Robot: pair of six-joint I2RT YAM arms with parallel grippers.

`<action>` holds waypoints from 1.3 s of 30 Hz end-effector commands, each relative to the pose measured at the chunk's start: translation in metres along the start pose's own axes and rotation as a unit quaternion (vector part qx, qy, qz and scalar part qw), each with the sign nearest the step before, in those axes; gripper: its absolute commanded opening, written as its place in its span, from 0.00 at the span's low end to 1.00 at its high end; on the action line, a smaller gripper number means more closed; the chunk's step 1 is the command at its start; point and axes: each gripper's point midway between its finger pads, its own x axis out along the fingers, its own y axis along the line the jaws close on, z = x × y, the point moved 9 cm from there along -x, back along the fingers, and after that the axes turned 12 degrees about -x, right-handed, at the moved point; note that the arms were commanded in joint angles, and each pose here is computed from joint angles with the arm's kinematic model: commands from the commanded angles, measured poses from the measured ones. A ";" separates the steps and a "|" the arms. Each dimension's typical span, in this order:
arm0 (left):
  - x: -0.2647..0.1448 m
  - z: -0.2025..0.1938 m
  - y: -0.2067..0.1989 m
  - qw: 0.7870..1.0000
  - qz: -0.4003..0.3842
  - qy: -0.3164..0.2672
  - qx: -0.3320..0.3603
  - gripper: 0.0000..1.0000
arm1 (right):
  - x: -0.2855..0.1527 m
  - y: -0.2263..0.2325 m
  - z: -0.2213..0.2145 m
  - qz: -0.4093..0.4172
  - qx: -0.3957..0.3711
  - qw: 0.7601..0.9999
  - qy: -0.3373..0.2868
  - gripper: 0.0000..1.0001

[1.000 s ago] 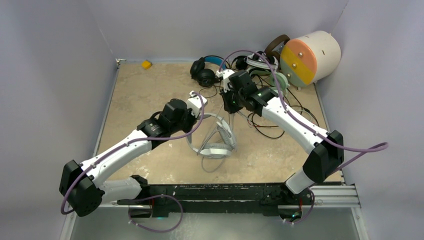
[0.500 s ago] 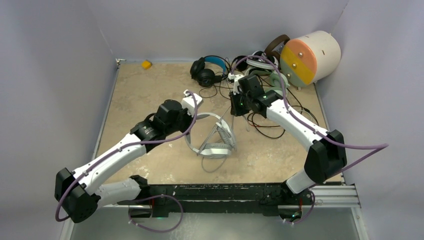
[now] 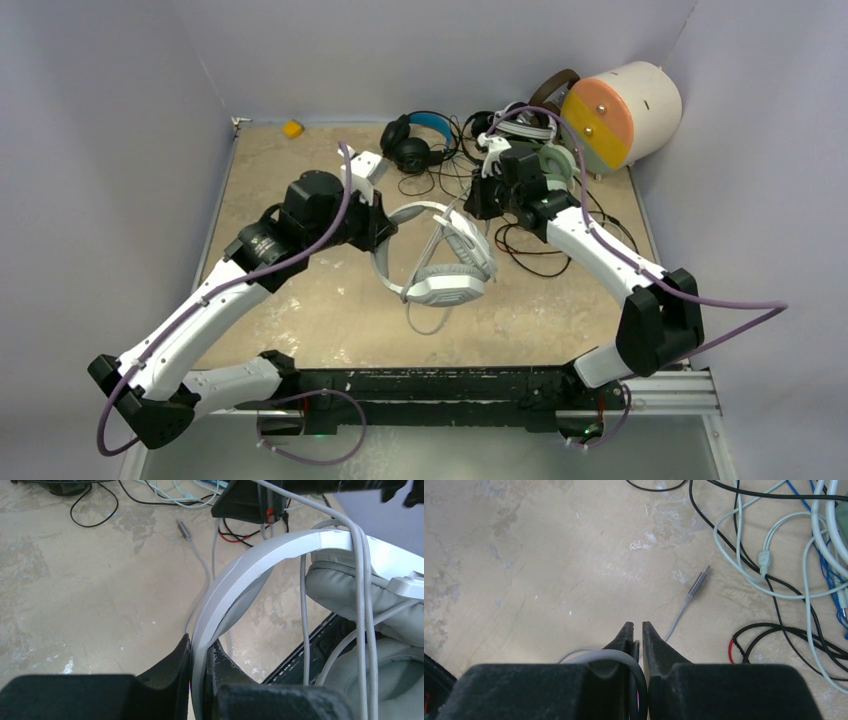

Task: Wrap the headphones
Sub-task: Wrap the headphones cable around the headphones.

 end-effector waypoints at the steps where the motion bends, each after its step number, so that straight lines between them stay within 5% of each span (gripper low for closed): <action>1: -0.034 0.040 -0.037 0.994 -0.083 -0.039 -0.060 0.00 | 0.004 -0.012 0.005 -0.023 0.016 0.999 -0.036 0.13; 11: -0.040 0.084 -0.024 0.984 -0.082 -0.061 -0.148 0.00 | 0.023 -0.007 -0.011 0.032 0.016 0.999 -0.040 0.14; 28: -0.032 0.162 -0.017 0.974 -0.047 -0.143 -0.170 0.00 | 0.050 -0.008 -0.032 0.061 0.017 0.998 -0.028 0.15; 39: -0.034 0.170 -0.007 0.971 0.006 -0.177 -0.159 0.00 | 0.052 -0.004 -0.036 0.090 0.013 0.995 -0.041 0.21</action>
